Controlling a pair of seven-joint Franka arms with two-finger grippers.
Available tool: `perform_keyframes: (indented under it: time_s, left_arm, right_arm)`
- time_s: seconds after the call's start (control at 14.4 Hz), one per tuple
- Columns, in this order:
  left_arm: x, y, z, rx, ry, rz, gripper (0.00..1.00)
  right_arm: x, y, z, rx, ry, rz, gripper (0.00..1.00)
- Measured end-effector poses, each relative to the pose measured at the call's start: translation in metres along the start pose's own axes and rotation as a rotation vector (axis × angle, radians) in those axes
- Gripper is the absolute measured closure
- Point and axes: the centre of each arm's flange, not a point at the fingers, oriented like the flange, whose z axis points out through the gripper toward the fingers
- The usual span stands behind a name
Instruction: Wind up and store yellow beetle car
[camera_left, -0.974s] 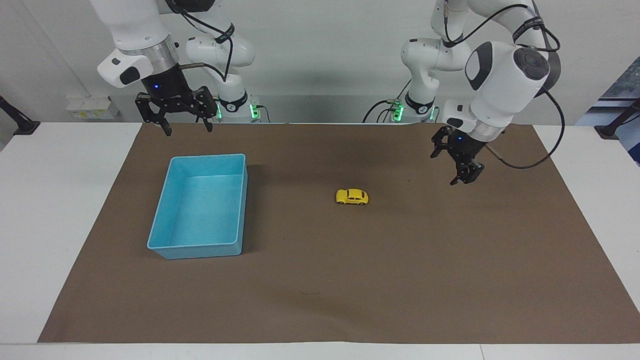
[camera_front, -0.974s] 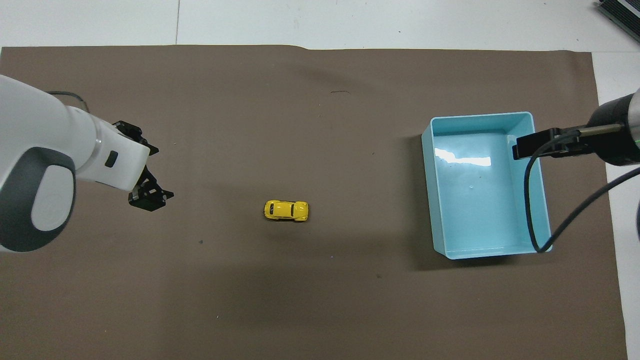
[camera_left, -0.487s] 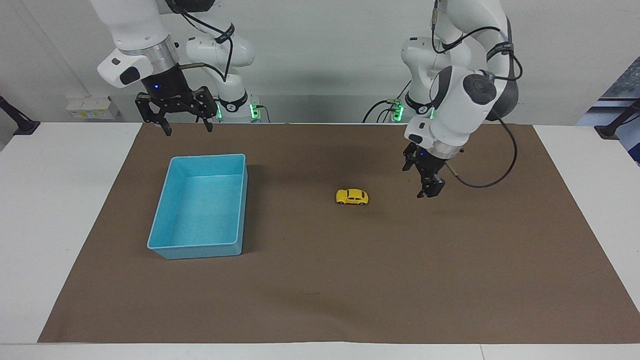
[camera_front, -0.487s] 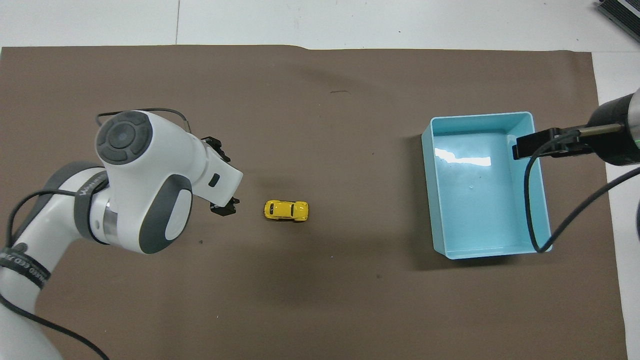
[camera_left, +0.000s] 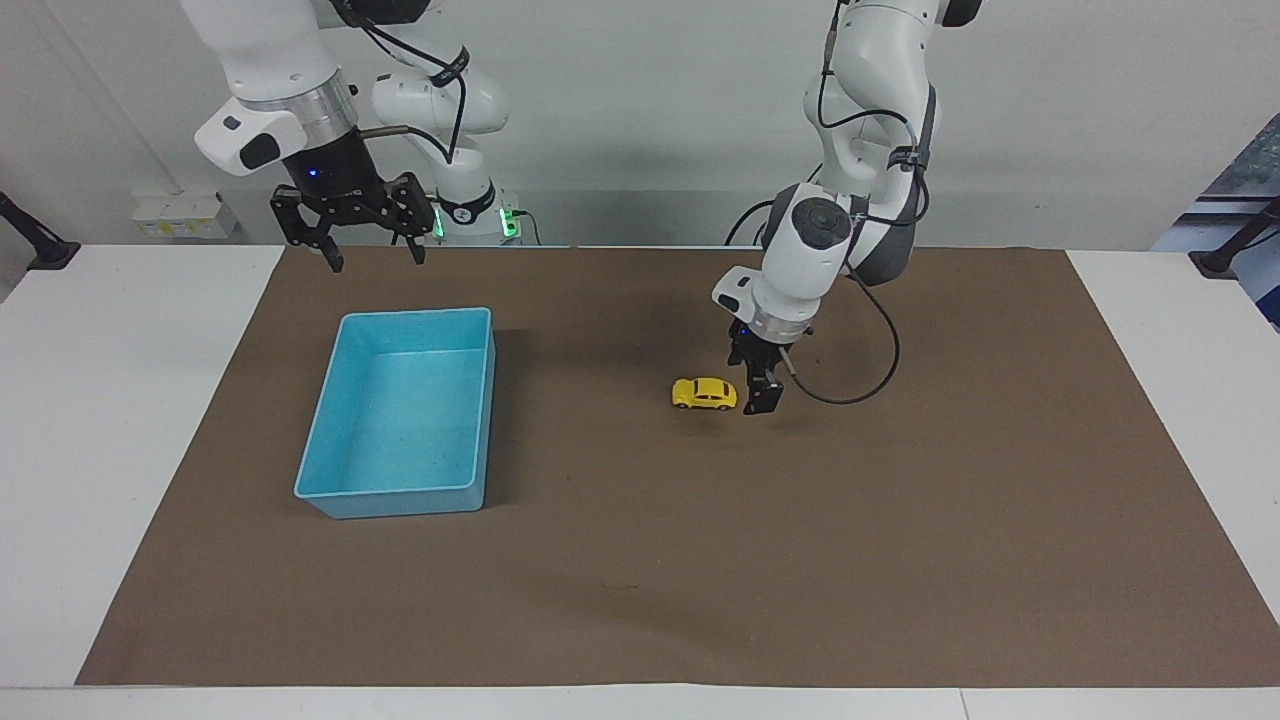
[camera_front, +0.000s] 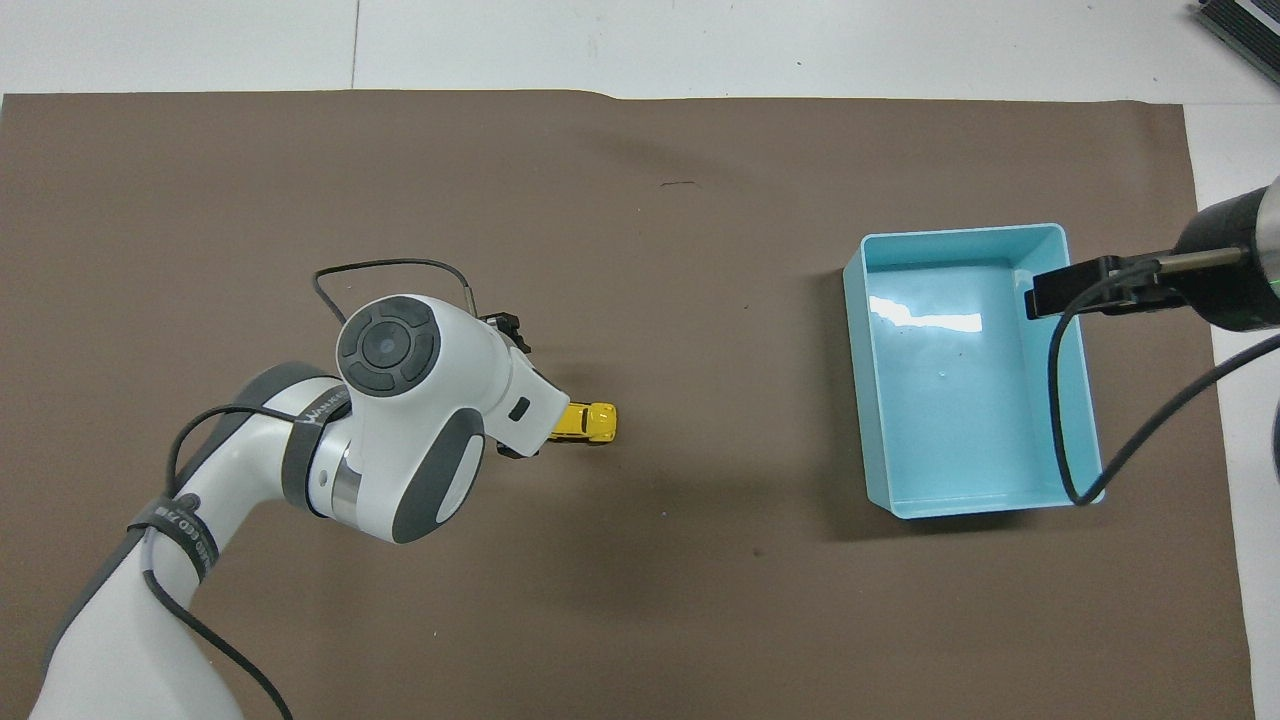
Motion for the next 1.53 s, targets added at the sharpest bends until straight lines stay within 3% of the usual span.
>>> perform_keyframes:
  time_s: [0.7,0.9,1.18,1.53]
  left_arm:
    - [0.027,0.029,0.043,-0.007,-0.018,0.048,0.0]
    - [0.028,0.031,0.048,0.003,-0.046,0.044,0.05]
    - [0.028,0.03,0.047,0.03,-0.08,0.072,0.52]
    - [0.029,0.031,0.047,0.034,-0.082,0.074,0.54]
  right_arm:
    - [0.0,0.0,0.0,0.0,0.0,0.0,0.0]
    - [0.0,0.0,0.0,0.0,0.0,0.0,0.0]
    - [0.0,0.0,0.0,0.0,0.0,0.0,0.0]
    - [0.0,0.0,0.0,0.0,0.0,0.0,0.0]
